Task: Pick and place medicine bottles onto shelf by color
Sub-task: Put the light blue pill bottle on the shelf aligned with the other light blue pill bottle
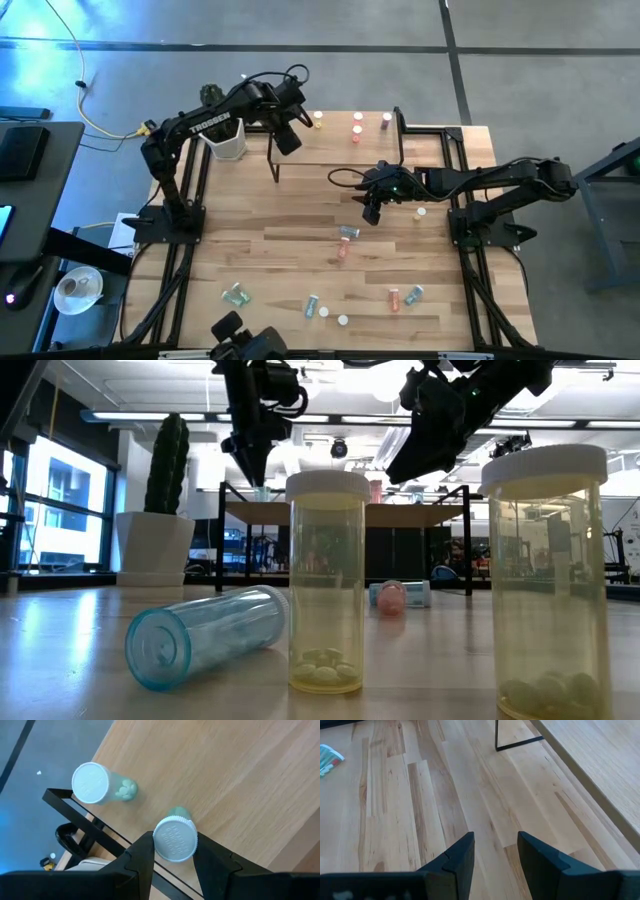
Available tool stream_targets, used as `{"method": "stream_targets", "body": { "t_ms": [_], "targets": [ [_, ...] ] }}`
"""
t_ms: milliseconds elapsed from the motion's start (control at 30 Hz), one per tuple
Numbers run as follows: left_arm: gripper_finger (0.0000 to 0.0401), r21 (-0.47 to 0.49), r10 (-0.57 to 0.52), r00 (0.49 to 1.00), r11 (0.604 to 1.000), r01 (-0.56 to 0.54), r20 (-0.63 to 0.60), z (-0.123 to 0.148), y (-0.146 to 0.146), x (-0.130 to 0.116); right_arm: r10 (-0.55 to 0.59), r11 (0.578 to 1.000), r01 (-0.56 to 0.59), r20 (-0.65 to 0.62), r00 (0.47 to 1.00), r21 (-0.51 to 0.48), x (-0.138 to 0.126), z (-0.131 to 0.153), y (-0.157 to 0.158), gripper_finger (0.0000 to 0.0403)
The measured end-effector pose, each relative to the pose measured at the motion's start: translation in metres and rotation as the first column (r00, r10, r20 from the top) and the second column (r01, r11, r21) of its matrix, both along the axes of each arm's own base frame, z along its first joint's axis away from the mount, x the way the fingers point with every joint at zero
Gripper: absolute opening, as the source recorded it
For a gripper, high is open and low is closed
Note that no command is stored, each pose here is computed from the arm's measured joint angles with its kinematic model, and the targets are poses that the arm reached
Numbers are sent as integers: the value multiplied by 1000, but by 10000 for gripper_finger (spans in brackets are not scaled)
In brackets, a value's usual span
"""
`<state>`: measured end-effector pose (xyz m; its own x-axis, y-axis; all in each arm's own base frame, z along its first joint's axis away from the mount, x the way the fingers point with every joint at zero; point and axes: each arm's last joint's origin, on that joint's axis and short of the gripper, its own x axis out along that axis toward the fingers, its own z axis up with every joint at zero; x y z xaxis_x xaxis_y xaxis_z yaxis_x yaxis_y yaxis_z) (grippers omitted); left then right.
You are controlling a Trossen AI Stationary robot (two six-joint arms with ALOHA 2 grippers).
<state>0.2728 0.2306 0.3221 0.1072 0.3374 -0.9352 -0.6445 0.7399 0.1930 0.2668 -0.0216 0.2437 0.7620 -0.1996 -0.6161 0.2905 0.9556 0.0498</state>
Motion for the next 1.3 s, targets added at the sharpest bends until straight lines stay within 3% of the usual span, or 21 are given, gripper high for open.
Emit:
{"method": "stream_targets", "body": {
  "t_ms": [833,1300],
  "targets": [
    [114,25,-16,1000,1000,16,-20,0,1,0,0,1000,0,-15,1000,0,1,-3,0,142],
    [167,43,-8,999,999,10,-35,0,2,0,2,1000,-2,-13,1000,-2,2,-3,0,142]
  ]
}}
